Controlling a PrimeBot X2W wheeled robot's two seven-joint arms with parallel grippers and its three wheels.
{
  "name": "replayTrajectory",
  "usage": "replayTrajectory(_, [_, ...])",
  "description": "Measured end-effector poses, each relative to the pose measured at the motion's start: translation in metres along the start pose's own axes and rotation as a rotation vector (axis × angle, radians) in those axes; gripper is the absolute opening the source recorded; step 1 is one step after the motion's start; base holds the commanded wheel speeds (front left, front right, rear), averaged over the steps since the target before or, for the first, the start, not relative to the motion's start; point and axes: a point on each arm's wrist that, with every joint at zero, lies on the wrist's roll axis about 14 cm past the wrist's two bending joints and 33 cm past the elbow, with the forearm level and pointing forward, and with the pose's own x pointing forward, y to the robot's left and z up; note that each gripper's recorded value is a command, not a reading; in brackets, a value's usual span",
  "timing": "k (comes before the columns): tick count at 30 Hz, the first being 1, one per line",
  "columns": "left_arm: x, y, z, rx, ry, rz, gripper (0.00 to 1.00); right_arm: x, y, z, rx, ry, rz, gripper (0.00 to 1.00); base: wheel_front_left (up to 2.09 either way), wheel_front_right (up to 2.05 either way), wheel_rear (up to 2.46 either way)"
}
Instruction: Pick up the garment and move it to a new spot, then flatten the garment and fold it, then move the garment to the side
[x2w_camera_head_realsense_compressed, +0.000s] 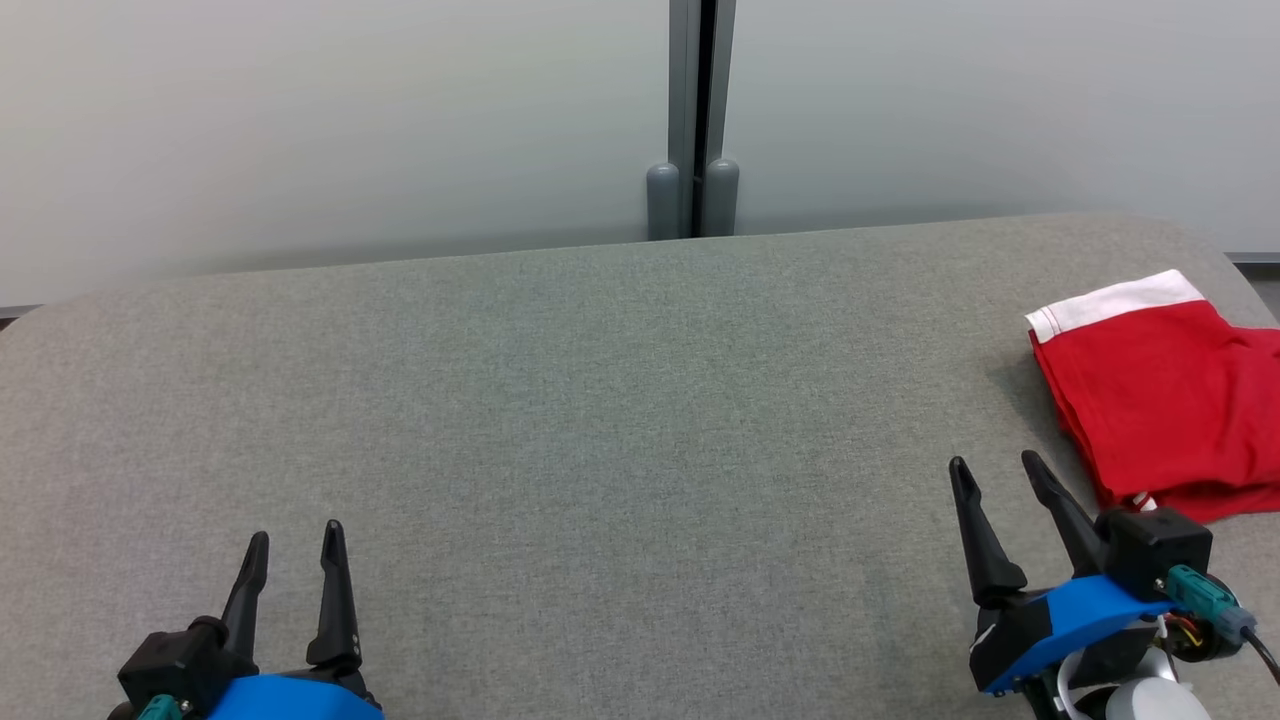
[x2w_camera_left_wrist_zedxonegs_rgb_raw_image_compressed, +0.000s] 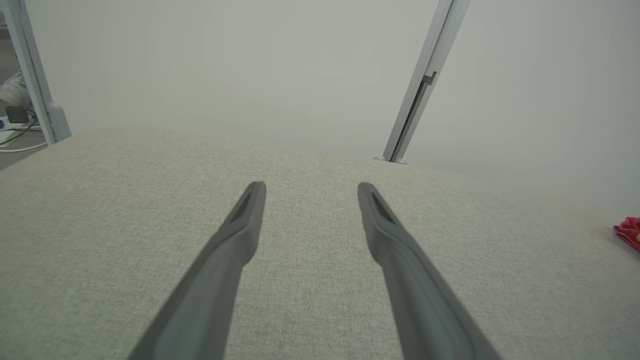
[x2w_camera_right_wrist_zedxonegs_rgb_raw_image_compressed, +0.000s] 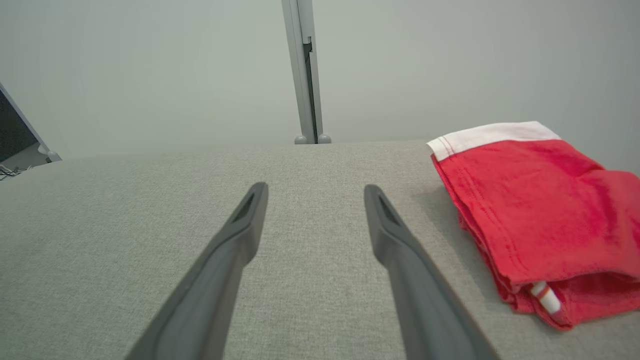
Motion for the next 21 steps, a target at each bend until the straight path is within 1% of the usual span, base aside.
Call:
replayTrajectory(13, [-0.001,0.003,-0.001,0.019,0.006,-0.003,1.0,0.001,0.005,-0.007,0.007,0.013,0.008,1.0,0.0,0.0,0.0])
replayTrajectory(14, [-0.002,0.003,-0.004,0.016,0.013,0.0,0.0,0.001,0.005,-0.009,0.008,0.02,0.009,0.0,0.0,0.0,0.0])
replayTrajectory(21, [-0.013,0.004,-0.031,-0.012,0.092,0.029,0.0,-0.006,0.003,-0.036,0.024,0.102,-0.002,0.0,0.0,0.0,0.0])
